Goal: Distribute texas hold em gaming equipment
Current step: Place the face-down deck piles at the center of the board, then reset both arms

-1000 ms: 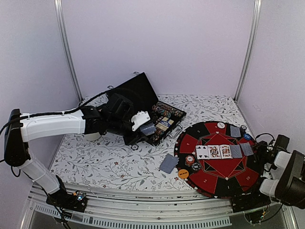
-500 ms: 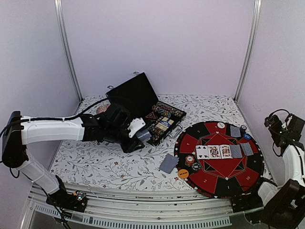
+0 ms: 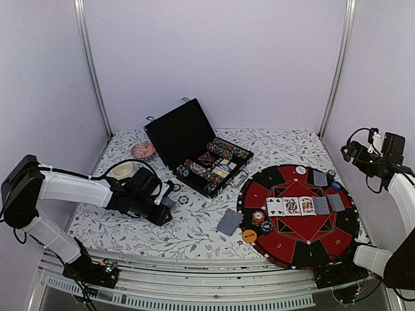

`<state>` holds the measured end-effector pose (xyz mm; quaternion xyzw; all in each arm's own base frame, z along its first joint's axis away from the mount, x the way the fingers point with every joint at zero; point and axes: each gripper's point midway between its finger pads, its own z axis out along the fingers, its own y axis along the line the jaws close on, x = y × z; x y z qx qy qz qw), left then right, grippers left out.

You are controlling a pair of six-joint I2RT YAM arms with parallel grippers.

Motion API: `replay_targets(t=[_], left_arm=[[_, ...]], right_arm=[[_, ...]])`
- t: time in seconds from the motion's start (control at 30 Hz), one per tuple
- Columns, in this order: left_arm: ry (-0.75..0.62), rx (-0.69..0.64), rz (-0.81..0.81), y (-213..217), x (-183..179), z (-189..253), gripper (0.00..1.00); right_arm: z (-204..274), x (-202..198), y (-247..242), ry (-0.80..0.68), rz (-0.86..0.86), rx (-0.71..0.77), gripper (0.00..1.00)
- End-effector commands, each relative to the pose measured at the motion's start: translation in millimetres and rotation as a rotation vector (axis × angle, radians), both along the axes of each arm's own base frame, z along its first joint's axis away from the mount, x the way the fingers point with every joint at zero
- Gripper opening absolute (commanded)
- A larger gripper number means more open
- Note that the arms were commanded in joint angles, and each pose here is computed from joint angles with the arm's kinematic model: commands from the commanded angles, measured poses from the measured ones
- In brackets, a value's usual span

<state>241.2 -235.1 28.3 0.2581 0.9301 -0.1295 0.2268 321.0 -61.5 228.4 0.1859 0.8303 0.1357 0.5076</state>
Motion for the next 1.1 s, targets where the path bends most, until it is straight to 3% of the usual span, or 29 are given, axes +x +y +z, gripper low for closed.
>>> replay_targets(t=[0.0, 0.27, 0.4, 0.57, 0.77, 0.9, 1.07], left_arm=[[-0.009, -0.031, 0.117, 8.0, 7.0, -5.9, 0.51], [0.019, -0.021, 0.146, 14.3, 1.3, -11.4, 0.98], [-0.017, -0.061, 0.131, 9.0, 1.4, 13.0, 0.98], [-0.167, -0.094, 0.122, 4.3, 19.8, 74.1, 0.98], [-0.602, -0.136, 0.195, 17.9, 77.2, 192.1, 0.98], [-0.845, -0.166, 0.436, 87.6, 121.3, 244.8, 0.98], [-1.018, -0.058, 0.771, 196.2, 132.2, 240.9, 0.98]], right_arm=[[4.2, 5.2, 13.7, 0.016, 0.074, -0.068, 0.99], [6.5, 8.4, 21.5, 0.020, 0.112, -0.068, 0.99], [11.5, 9.7, 22.7, 0.013, 0.120, -0.069, 0.99], [23.6, 13.6, 22.8, -0.015, 0.124, -0.070, 0.99], [68.1, 26.4, 23.5, -0.210, 0.126, -0.116, 0.99], [82.7, 34.8, 20.5, -0.389, 0.106, -0.194, 0.99], [42.1, 37.6, 12.6, -0.470, 0.067, -0.271, 0.99]])
